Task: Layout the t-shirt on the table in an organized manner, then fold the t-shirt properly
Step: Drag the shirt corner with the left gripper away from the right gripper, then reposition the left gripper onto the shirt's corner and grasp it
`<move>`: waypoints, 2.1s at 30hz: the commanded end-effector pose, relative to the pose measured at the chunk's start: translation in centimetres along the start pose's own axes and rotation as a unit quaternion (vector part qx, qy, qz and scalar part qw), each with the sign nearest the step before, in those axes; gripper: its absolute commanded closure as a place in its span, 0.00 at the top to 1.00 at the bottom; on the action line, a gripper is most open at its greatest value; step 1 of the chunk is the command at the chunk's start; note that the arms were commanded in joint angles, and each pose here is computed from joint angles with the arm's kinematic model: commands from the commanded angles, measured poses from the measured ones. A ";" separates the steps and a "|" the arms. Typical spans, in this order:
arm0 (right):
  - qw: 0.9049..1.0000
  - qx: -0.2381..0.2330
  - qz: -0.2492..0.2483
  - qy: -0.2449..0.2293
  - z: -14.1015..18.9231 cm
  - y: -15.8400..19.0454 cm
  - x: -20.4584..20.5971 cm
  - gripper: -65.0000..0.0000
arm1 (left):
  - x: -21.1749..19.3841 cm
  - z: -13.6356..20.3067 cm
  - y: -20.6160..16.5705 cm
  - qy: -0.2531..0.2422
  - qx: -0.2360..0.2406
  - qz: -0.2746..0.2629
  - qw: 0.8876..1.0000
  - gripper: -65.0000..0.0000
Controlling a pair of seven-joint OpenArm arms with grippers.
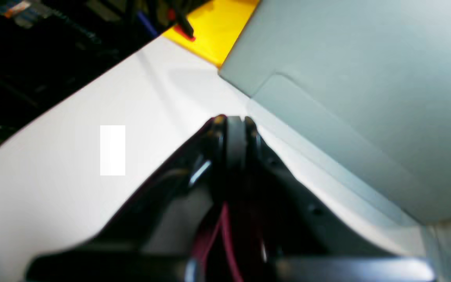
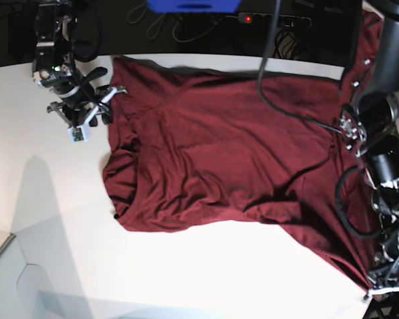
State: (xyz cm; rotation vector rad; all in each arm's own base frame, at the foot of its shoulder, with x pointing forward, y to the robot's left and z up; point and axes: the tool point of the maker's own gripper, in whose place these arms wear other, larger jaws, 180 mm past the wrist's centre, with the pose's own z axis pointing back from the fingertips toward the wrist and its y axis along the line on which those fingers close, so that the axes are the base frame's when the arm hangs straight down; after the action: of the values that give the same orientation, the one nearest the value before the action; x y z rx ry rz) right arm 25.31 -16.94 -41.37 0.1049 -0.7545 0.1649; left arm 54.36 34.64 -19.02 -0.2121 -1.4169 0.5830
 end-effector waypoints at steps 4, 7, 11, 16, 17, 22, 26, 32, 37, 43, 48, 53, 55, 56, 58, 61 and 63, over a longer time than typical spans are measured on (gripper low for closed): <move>1.000 -0.002 0.006 -0.022 0.2 -0.3 1.3 0.34 | 5.8 -0.2 -2.2 -0.061 -0.022 0.000 0.998 0.00; 1.000 -0.001 0.004 -0.024 0.2 -0.2 1.5 0.34 | 6.8 0.3 -2.7 -0.069 -0.028 -0.002 0.997 0.00; 1.000 -0.002 0.004 -0.024 0.2 -0.2 1.5 0.34 | 6.6 1.3 -2.3 -0.063 -0.027 -0.016 0.998 0.00; 1.000 -0.002 0.004 -0.026 0.2 -0.2 1.6 0.34 | 4.9 4.3 -1.6 -0.055 -0.030 -0.052 0.997 0.00; 1.000 -0.002 0.004 -0.026 0.2 -0.2 1.6 0.34 | 4.2 5.0 -1.5 -0.049 -0.035 -0.051 0.997 0.00; 1.000 0.000 -0.001 -0.015 -0.2 -0.2 0.8 0.34 | 1.8 9.8 -2.7 -0.031 -0.090 -0.037 0.995 0.00; 1.000 0.001 -0.003 -0.012 -0.4 -0.3 0.5 0.34 | -1.4 14.3 -4.6 0.003 -0.139 -0.035 0.990 0.00; 1.000 0.000 -0.002 -0.019 -0.5 -0.4 1.1 0.34 | -6.1 21.4 -7.1 0.045 -0.185 -0.040 0.981 0.00; 1.000 0.000 -0.001 -0.019 -0.5 -0.4 1.3 0.34 | -6.9 22.7 -6.9 0.054 -0.191 -0.031 0.980 0.00; 1.000 0.001 -0.001 -0.019 -0.6 -0.3 1.3 0.34 | -1.6 20.3 -2.2 -0.008 -0.130 -0.010 0.991 0.00; 1.000 0.001 -0.001 -0.017 -0.5 -0.3 1.0 0.34 | 1.0 14.8 1.4 -0.008 -0.097 0.034 0.995 0.00; 1.000 0.001 -0.002 -0.013 -0.5 -0.3 0.8 0.34 | 1.0 9.3 4.4 0.024 -0.046 0.075 0.996 0.01; 1.000 0.001 -0.002 -0.012 -0.5 -0.3 0.7 0.34 | 0.4 7.7 5.2 0.039 -0.027 0.084 0.995 0.01; 1.000 0.000 -0.003 -0.012 -0.5 -0.3 0.7 0.34 | 0.2 7.2 5.5 0.040 -0.020 0.085 0.995 0.01; 1.000 0.000 -0.003 -0.007 -0.3 -0.4 0.2 0.34 | -0.1 6.2 6.3 0.031 -0.001 0.087 0.996 0.01; 1.000 0.000 -0.002 -0.010 -0.2 -0.3 0.3 0.34 | -1.7 5.3 7.4 0.047 0.019 0.099 0.994 0.06; 1.000 0.000 -0.001 -0.010 -0.2 -0.4 0.3 0.34 | -2.9 5.1 7.7 0.062 0.024 0.109 0.992 0.18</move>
State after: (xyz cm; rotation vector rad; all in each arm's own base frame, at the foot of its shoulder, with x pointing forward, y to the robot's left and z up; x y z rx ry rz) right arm 24.93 -17.10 -42.34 0.1097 -0.7352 0.1521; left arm 46.44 37.54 -27.89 -0.3585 -1.1726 0.7787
